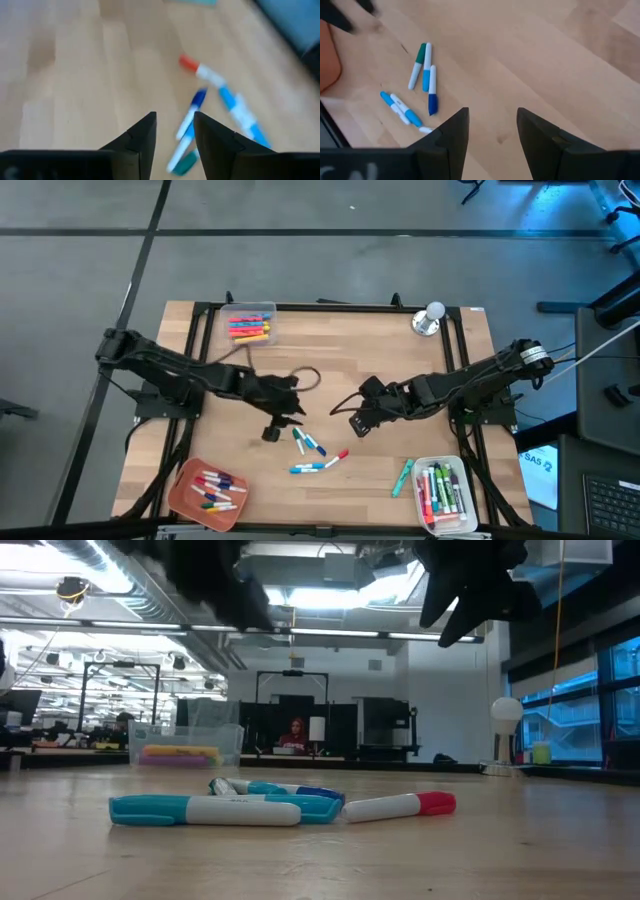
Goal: Pick & Place Markers
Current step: Put the blue pen into the orange bin
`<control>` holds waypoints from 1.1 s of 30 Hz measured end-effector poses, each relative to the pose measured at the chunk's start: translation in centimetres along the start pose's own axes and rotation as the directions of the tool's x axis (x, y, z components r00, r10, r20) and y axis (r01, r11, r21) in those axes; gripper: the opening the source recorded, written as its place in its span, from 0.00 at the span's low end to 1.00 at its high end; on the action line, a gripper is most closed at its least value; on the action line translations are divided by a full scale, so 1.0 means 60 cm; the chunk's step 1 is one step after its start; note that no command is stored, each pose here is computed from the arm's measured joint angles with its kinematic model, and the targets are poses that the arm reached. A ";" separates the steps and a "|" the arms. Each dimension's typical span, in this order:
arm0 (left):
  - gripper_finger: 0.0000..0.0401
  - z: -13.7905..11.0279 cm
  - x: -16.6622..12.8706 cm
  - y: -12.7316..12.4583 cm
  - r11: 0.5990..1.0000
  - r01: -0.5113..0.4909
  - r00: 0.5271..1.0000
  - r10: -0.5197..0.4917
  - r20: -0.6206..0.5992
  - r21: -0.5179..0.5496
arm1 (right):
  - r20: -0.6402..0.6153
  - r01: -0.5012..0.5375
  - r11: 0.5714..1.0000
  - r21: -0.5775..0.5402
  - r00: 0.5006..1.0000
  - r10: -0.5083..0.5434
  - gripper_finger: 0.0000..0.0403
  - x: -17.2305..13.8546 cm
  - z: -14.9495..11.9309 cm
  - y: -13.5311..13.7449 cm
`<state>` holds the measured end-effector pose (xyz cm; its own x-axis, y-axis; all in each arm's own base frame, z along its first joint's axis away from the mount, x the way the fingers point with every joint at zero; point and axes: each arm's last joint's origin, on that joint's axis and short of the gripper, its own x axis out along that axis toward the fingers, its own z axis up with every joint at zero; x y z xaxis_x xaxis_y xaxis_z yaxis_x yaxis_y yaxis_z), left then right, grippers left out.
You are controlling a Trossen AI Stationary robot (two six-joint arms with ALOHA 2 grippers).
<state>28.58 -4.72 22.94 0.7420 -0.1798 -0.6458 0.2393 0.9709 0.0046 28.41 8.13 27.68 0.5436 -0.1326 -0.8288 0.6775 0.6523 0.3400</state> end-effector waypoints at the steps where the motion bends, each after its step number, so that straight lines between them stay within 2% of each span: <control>1: 0.31 -0.008 0.014 0.001 1.000 0.002 0.999 -0.001 -0.039 0.023 | 0.001 0.000 1.000 0.000 1.000 0.000 0.41 0.000 0.000 0.000; 3: 0.30 -0.025 0.043 0.003 0.999 0.024 0.993 -0.021 -0.112 0.022 | 0.010 0.005 1.000 -0.001 1.000 -0.005 0.41 0.000 0.001 0.000; 6: 0.28 -0.041 0.081 0.002 0.999 0.045 0.988 -0.040 -0.147 0.028 | 0.030 0.015 1.000 -0.001 0.999 -0.015 0.41 0.000 0.002 -0.001; 13: 0.25 -0.038 0.118 -0.014 0.991 0.049 0.997 -0.041 -0.064 0.126 | 0.029 0.020 1.000 -0.003 0.999 -0.020 0.41 0.000 0.001 -0.002; 20: 0.23 -0.062 0.163 -0.012 0.990 0.073 0.994 -0.063 -0.084 0.122 | 0.023 0.039 0.999 -0.013 0.999 -0.039 0.41 0.000 0.000 -0.005; 25: 0.22 -0.063 0.187 -0.019 0.983 0.108 0.994 -0.108 -0.007 0.146 | 0.023 0.039 0.999 -0.014 0.999 -0.039 0.41 0.000 0.000 -0.005; 30: 0.22 -0.067 0.194 -0.020 0.978 0.158 0.987 -0.159 -0.002 0.138 | 0.020 0.038 0.999 -0.018 0.999 -0.038 0.41 0.000 0.000 -0.005; 33: 0.22 -0.067 0.194 -0.020 0.978 0.145 0.989 -0.146 -0.002 0.153 | 0.012 0.036 0.999 -0.041 0.999 -0.035 0.41 0.000 0.000 -0.005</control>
<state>34.43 -7.32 12.36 0.6978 -0.3192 -0.6413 0.4369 0.8991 0.0277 28.23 7.92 27.58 0.5257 -0.1646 -0.8346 0.6752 0.6775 0.2916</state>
